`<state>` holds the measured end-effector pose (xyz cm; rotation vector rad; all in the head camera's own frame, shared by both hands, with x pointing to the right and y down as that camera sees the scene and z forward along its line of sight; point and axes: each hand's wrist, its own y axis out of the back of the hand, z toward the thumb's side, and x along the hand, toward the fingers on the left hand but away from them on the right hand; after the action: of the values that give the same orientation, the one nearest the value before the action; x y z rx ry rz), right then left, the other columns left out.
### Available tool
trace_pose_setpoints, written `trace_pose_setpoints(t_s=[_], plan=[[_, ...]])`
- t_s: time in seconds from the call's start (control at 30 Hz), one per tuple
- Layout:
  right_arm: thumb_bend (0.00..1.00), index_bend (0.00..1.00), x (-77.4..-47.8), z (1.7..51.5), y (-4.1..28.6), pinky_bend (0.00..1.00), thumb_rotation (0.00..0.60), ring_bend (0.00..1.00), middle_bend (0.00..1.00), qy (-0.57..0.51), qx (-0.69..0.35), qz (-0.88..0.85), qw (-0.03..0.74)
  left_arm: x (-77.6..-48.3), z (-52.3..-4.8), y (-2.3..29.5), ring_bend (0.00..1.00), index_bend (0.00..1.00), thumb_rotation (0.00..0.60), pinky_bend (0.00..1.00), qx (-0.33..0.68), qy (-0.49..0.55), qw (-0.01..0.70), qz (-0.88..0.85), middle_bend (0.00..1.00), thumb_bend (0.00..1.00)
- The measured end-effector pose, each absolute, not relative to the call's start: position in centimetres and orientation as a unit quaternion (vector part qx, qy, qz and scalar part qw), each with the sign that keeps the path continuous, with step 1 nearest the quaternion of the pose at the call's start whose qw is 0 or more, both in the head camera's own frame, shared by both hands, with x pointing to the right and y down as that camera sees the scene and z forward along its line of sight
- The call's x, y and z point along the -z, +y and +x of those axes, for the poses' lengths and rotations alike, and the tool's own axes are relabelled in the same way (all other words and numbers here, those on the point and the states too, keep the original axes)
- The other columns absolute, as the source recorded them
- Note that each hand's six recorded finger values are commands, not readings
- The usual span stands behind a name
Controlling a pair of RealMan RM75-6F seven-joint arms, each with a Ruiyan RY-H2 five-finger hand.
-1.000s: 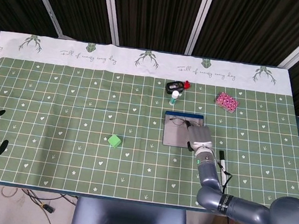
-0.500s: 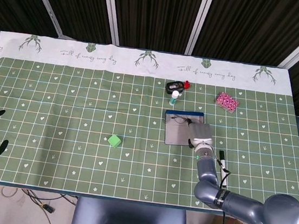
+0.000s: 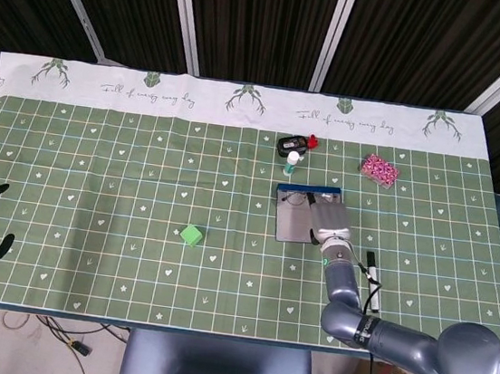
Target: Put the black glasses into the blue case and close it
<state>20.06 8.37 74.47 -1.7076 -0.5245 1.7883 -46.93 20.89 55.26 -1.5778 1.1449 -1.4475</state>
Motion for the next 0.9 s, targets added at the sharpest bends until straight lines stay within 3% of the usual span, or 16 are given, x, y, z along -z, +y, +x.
trace_pose_setpoints(t_s=[0.5, 0.73, 0.83, 0.9], plan=[[0.51, 0.09, -74.7, 19.4, 7.7, 0.89, 0.600, 0.88, 0.82, -0.197, -0.678, -0.636, 0.310, -55.2, -47.0, 20.9, 0.00, 0.11, 0.600, 0.00, 0.559, 0.443, 0.349, -0.608, 0.00, 0.31], [0.49, 0.09, -73.4, 19.0, 8.1, 0.89, 0.600, 0.86, 0.80, -0.203, -0.663, -0.648, 0.313, -55.3, -47.0, 20.9, 0.00, 0.11, 0.600, 0.00, 0.561, 0.441, 0.349, -0.608, 0.00, 0.31], [0.41, 0.09, -72.4, 18.7, 8.6, 0.81, 0.600, 0.76, 0.69, -0.206, -0.652, -0.657, 0.318, -55.3, -47.0, 20.9, 0.00, 0.11, 0.600, 0.00, 0.562, 0.439, 0.349, -0.608, 0.00, 0.31], [0.34, 0.09, -71.7, 18.7, 8.9, 0.65, 0.600, 0.64, 0.55, -0.208, -0.644, -0.662, 0.322, -55.4, -46.9, 21.0, 0.00, 0.12, 0.600, 0.00, 0.563, 0.439, 0.349, -0.608, 0.00, 0.31]])
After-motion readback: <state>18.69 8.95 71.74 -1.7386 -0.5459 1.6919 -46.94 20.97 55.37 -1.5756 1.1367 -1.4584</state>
